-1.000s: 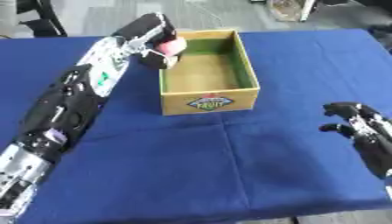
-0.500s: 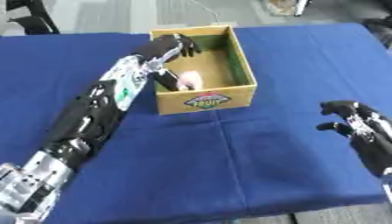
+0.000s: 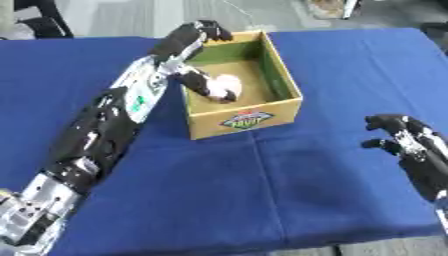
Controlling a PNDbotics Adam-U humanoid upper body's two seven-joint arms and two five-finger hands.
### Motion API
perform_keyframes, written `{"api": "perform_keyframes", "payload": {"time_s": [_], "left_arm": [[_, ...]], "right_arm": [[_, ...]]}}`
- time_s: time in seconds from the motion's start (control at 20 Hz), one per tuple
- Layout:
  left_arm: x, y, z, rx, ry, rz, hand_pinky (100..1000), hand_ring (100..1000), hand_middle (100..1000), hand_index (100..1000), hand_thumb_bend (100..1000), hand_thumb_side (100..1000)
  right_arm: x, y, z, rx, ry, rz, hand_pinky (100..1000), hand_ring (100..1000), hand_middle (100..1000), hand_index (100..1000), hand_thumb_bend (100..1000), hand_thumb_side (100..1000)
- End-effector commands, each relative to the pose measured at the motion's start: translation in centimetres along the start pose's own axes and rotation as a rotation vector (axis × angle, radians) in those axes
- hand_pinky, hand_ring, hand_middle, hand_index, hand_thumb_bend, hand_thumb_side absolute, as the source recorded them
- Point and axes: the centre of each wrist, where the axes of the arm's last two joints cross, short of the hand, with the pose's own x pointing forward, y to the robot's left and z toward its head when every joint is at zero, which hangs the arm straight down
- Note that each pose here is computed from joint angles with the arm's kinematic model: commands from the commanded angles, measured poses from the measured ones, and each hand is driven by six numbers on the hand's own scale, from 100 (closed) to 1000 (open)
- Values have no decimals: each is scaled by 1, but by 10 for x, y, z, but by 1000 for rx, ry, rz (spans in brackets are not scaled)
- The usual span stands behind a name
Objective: Pick up objects on the table and place them in the box.
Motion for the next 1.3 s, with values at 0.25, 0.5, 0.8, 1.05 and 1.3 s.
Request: {"api": "perform_keyframes", "payload": {"time_s": [0.25,0.5,0.8,1.05,1.3], "left_arm": [[22,70,32,194,-40,395,655,693,616,735,693,400],[12,90,90,348,50,575,645,687,609,724,666,421],[-8,78,147,453,236,661,639,686,607,720,642,468],[-12,63,169,481,309,707,638,689,610,722,632,483],[-10,51,176,484,327,745,637,693,613,726,624,491]], "right_arm": [[8,-12,3,-43,-21,27,647,934,620,726,100,483],[10,-17,5,-70,-27,30,646,934,620,726,100,486],[12,-21,7,-93,-34,32,646,934,620,726,100,488],[13,-22,7,-99,-38,30,646,934,620,726,100,493],[13,-21,7,-98,-43,26,647,934,620,726,100,501]]}}
